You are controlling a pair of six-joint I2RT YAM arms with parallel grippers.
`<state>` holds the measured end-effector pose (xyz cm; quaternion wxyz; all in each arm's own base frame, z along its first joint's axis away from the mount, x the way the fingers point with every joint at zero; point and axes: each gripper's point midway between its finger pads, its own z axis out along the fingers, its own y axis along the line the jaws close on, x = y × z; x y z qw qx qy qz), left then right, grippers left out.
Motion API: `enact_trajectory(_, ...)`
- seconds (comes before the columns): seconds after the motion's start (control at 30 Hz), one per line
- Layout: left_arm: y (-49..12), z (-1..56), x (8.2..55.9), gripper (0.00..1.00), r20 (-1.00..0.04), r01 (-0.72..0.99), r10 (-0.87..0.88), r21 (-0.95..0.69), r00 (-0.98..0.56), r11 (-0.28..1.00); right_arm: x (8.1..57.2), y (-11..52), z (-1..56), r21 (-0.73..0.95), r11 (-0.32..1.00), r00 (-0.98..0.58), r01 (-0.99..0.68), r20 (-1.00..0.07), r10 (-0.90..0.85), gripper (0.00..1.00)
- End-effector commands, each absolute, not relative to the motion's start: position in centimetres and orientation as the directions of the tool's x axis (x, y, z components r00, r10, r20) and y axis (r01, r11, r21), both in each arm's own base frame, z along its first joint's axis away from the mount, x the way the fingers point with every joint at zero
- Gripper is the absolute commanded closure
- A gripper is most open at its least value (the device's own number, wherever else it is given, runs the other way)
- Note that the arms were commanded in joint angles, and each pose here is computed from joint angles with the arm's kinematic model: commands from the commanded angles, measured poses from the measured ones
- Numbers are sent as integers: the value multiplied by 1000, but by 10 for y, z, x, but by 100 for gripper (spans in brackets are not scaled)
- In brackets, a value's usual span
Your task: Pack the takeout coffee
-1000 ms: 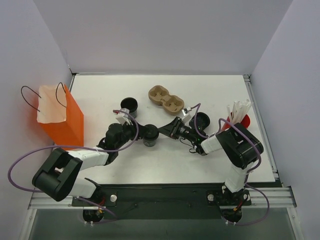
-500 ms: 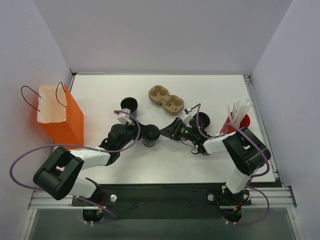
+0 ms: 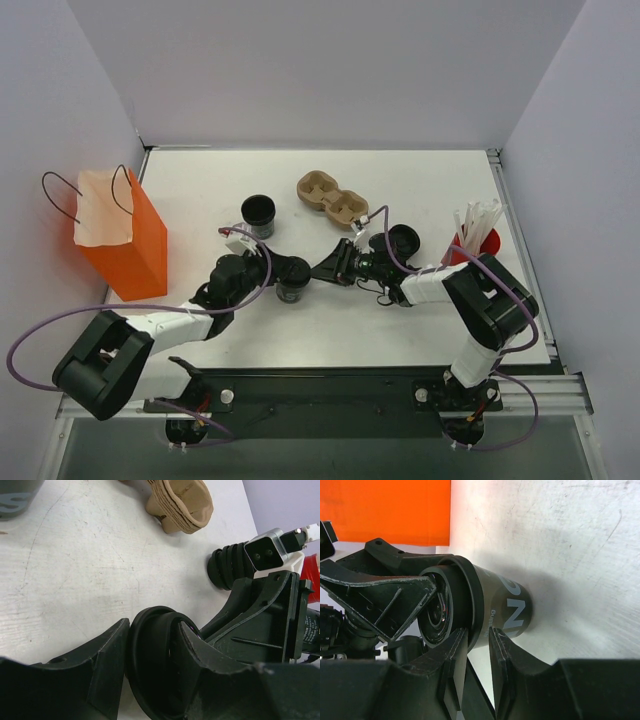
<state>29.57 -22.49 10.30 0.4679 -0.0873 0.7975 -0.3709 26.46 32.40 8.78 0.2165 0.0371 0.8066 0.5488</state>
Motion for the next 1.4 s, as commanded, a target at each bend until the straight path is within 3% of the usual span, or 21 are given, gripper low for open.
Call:
enact_trajectory(0.0,-199,7,219,51,-535,68,-308,-571,-787,818,241,348,114,896,336,-920,-291,-359,161,75)
enact_trajectory(0.3,-210,36,210,51,-556,163,-373,-690,-743,705,243,354,114,873,366,-911,-322,-391,133,75)
enact_trajectory(0.67,-212,49,203,38,-567,201,-368,-703,-737,682,243,350,110,846,406,-901,-345,-420,108,75)
enact_trajectory(1.37,-200,40,192,38,-559,173,-379,-699,-738,694,224,328,117,827,454,-901,-333,-420,105,65)
